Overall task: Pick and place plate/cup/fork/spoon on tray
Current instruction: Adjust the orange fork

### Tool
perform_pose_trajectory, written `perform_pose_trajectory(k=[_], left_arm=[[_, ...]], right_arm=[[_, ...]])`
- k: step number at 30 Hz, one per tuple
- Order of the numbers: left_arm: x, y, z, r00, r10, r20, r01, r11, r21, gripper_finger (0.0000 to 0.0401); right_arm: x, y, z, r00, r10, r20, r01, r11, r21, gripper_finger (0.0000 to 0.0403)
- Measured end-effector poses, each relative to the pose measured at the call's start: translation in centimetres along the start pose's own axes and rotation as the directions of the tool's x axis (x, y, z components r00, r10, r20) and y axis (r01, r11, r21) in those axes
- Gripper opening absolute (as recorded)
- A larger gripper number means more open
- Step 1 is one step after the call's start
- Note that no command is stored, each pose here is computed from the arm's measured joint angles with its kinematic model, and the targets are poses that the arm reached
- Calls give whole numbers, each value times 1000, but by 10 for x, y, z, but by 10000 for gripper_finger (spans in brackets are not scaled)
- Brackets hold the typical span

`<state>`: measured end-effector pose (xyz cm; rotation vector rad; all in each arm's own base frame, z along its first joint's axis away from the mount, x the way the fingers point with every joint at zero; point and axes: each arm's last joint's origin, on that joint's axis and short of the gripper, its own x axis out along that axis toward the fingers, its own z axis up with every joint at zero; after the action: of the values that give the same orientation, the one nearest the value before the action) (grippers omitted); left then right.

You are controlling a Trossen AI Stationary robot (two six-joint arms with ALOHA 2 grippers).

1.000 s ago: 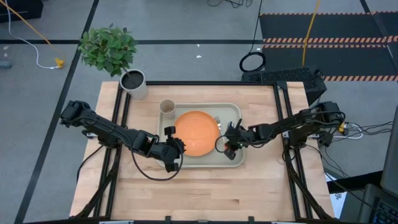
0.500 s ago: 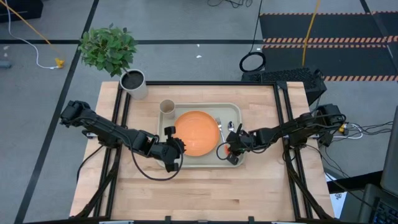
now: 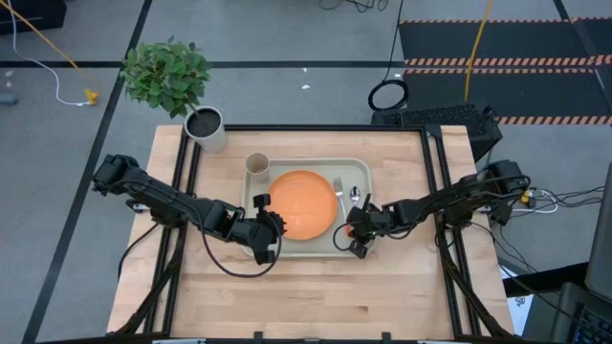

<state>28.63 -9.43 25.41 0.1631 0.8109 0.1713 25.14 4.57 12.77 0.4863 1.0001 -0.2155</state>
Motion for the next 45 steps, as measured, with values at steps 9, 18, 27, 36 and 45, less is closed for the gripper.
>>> perform_pose_trajectory(k=[9,18,27,36,45], left_arm=[[0,-1,4,999,-8,40,8,1000,2,88],[0,-1,4,999,-8,36,7,1000,7,88],[0,-1,4,999,-8,36,7,1000,7,88],[0,-1,4,999,-8,36,7,1000,13,88],[0,-1,4,999,-8,36,7,1000,13,88]], right_arm=[[12,-2,-2,999,-41,-4,41,996,83,0],[12,0,0,1000,-19,19,17,996,84,0],[11,0,0,1000,-16,20,15,998,63,0],[8,0,1,1000,-13,25,12,999,41,0],[8,0,1,999,-11,32,10,999,33,0]])
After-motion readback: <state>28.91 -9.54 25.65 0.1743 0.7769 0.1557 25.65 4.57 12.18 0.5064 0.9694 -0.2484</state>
